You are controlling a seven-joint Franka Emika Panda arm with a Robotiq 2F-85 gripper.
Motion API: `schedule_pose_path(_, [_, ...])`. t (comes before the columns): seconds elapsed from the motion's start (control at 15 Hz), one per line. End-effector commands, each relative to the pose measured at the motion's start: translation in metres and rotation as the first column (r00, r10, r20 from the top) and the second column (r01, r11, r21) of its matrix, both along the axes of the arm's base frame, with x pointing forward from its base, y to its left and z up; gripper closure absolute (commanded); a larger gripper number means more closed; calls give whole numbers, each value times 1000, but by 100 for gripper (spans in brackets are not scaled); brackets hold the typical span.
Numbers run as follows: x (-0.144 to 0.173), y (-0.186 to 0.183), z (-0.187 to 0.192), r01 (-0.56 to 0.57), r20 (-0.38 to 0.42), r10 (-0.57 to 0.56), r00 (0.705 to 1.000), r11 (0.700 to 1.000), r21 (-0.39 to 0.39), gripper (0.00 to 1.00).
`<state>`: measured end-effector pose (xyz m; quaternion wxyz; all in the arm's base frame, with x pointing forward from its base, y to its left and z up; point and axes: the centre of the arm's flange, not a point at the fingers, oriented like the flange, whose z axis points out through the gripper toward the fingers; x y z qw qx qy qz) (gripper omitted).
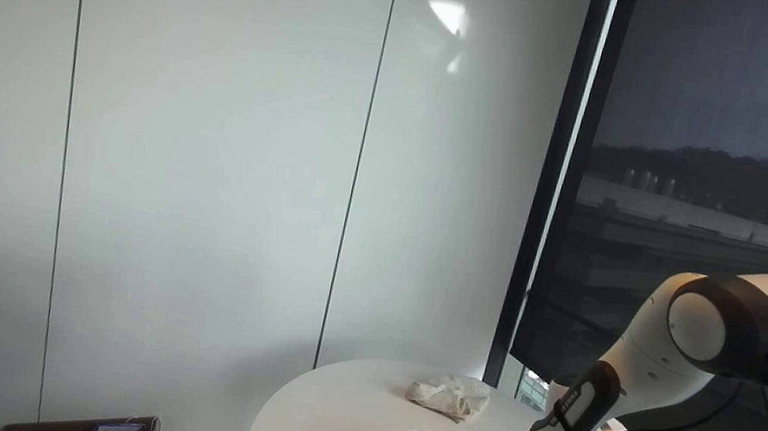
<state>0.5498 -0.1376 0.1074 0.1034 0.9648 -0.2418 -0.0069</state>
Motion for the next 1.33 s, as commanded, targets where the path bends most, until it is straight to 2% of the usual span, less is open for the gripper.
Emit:
schedule_pose_path(0.0, [12,-3,1,18,0,-18,1000,1000,-5,40])
schedule_pose_path(0.27, [2,9,23,-3,-12,3,1000,1000,21,41])
schedule_pose_path(0.47, [-14,35,66,-99,66,98,993,995,11,41])
schedule_pose_path(0.67, [-29,66,109,-232,133,229,964,973,2,41])
schedule_pose_path(0.93, [-57,116,135,-440,137,433,891,898,24,41])
schedule_pose_path(1.2, [-63,178,118,-622,119,618,777,783,-2,41])
schedule_pose_path(1.27, [-59,195,108,-653,105,652,751,757,-33,41])
